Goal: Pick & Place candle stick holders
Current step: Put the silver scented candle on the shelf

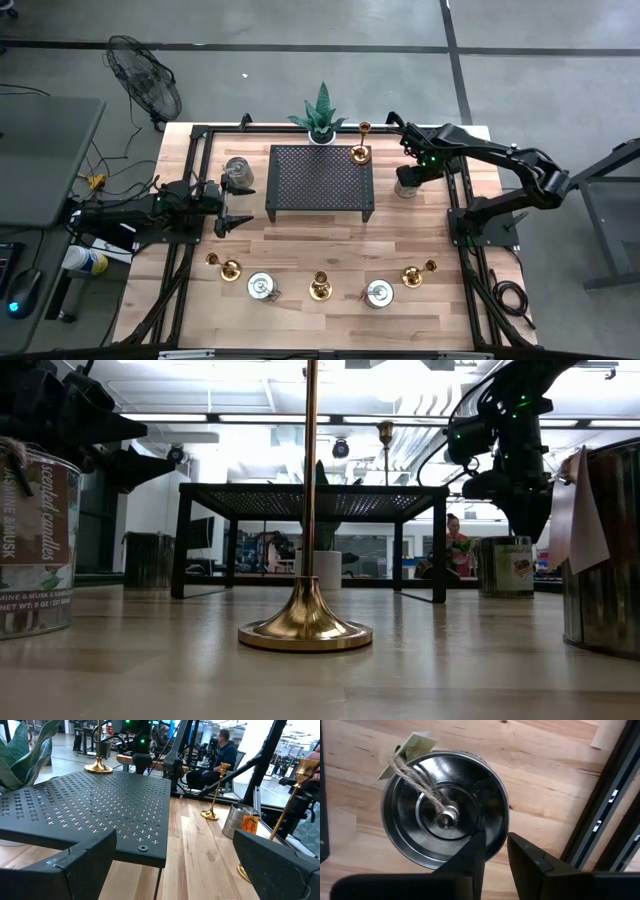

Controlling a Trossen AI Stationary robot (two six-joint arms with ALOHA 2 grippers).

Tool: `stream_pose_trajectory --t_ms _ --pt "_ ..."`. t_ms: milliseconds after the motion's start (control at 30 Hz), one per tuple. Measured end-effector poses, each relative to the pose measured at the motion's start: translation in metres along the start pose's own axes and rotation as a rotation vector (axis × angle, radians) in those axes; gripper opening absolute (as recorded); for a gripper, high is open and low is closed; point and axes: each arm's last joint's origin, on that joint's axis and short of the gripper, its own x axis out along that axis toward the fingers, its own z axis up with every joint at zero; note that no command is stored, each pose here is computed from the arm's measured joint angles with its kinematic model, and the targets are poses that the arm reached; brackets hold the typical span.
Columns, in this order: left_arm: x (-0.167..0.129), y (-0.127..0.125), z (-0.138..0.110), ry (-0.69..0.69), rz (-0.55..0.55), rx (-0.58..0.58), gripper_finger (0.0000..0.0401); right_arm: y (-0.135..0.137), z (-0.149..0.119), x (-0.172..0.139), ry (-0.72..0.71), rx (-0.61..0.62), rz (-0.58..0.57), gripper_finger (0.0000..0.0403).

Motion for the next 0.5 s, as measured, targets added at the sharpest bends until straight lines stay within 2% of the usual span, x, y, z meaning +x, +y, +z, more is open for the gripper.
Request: stream_pose_trajectory --t_ms 500 --pt "0.0 0.0 0.0001 0.0 0.0 0.0 0.0392 0.0005 0.0006 0.0001 -0.003 0.001 0.008 0.0042"
